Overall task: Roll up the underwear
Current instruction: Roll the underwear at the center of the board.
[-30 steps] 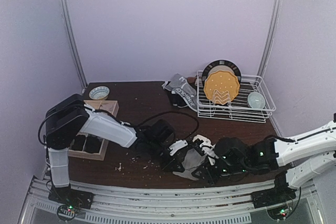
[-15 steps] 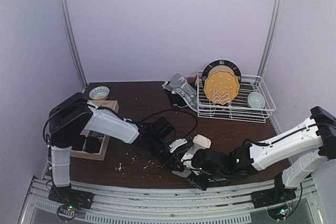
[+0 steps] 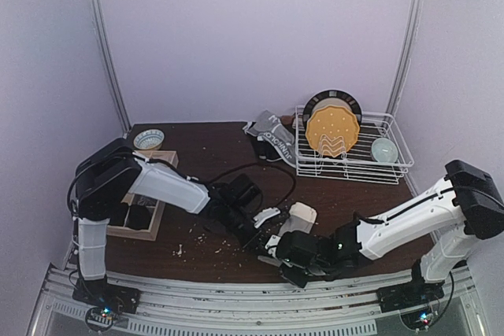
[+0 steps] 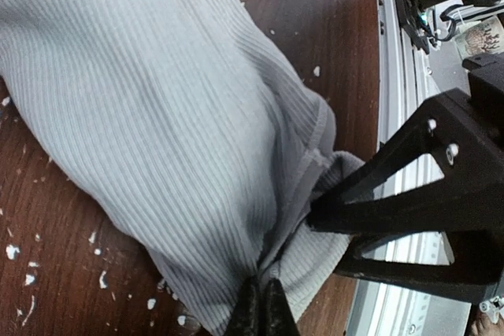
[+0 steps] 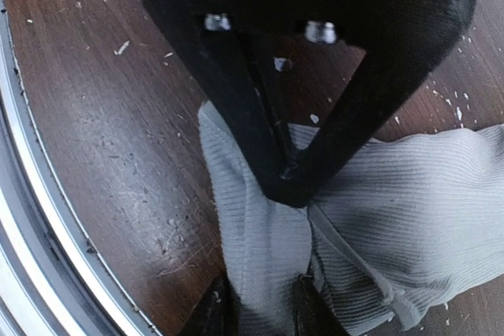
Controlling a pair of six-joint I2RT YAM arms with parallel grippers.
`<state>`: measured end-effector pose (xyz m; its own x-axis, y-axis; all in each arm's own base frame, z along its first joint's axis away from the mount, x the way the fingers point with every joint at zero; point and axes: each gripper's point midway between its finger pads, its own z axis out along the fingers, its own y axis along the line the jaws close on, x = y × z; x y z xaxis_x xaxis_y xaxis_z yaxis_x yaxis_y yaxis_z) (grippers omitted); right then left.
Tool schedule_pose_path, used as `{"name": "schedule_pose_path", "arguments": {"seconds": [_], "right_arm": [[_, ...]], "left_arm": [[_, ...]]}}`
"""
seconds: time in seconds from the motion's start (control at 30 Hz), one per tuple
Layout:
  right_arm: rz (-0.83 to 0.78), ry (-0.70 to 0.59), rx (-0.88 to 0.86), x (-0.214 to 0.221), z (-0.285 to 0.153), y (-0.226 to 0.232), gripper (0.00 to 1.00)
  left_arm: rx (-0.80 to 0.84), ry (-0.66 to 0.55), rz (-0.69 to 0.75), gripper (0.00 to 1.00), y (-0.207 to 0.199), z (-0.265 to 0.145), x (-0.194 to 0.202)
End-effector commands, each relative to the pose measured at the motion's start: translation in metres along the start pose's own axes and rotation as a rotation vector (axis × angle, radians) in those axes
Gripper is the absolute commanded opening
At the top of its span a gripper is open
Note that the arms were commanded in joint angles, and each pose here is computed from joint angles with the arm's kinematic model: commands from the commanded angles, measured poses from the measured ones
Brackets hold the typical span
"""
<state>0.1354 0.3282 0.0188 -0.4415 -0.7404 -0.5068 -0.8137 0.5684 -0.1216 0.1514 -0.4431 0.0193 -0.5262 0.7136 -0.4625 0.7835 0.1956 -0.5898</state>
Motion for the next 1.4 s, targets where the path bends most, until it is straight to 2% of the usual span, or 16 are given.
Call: {"name": "schedule_pose_path", "arguments": {"seconds": [0.0, 0.1, 0.17, 0.2, 0.27, 0.33, 0.4, 0.5, 0.6, 0.63, 0.67, 0.7, 0.87, 1.03, 1.23, 1.37], "right_arm": [[0.032, 0.109, 0.067, 0.032, 0.009, -0.011, 0.22], [0.065, 0.132, 0.072, 0.044, 0.011, -0.013, 0.04], [0.094, 0.126, 0.042, 0.047, 0.009, -0.009, 0.00], [0.111, 0.117, 0.020, 0.049, 0.008, -0.007, 0.00], [0.152, 0.088, -0.042, 0.045, 0.003, 0.001, 0.00], [0.191, 0.062, -0.116, 0.039, -0.004, 0.010, 0.00], [0.231, 0.039, -0.190, 0.032, -0.011, 0.019, 0.00], [0.297, 0.005, -0.289, 0.021, -0.021, 0.029, 0.00], [0.375, -0.002, -0.374, 0.017, -0.025, 0.031, 0.00], [0.403, -0.005, -0.399, 0.016, -0.025, 0.031, 0.00], [0.431, -0.006, -0.426, 0.015, -0.026, 0.030, 0.00], [0.466, -0.005, -0.453, 0.013, -0.026, 0.029, 0.00], [0.607, -0.002, -0.538, 0.014, -0.021, 0.017, 0.00], [0.709, -0.010, -0.619, 0.017, -0.019, 0.009, 0.00], [0.759, -0.010, -0.679, 0.023, -0.020, 0.007, 0.00], [0.774, -0.013, -0.716, 0.023, -0.020, 0.008, 0.00]], "left_arm": [[-0.019, 0.094, -0.070, 0.00, 0.010, 0.007, 0.029], [-0.023, 0.086, -0.069, 0.00, 0.008, 0.003, 0.028], [-0.035, 0.065, -0.063, 0.00, 0.005, -0.003, 0.025], [-0.044, 0.044, -0.058, 0.05, 0.003, -0.007, 0.022], [-0.072, 0.010, -0.050, 0.25, 0.001, -0.016, 0.017], [-0.109, -0.039, -0.036, 0.39, -0.004, -0.030, 0.009], [-0.154, -0.087, -0.020, 0.48, -0.006, -0.043, 0.005], [-0.227, -0.164, 0.009, 0.57, -0.006, -0.063, 0.005], [-0.314, -0.264, 0.069, 0.65, -0.003, -0.080, 0.003], [-0.326, -0.315, 0.110, 0.71, -0.006, -0.085, -0.001], [-0.334, -0.344, 0.148, 0.93, -0.010, -0.086, -0.001], [-0.348, -0.368, 0.202, 0.97, -0.015, -0.087, -0.001], [-0.383, -0.421, 0.455, 0.97, -0.044, -0.080, 0.000], [-0.366, -0.410, 0.655, 0.89, -0.068, -0.063, 0.002], [-0.313, -0.369, 0.753, 0.73, -0.074, -0.043, -0.010], [-0.284, -0.318, 0.785, 0.67, -0.071, -0.026, -0.015]]}}
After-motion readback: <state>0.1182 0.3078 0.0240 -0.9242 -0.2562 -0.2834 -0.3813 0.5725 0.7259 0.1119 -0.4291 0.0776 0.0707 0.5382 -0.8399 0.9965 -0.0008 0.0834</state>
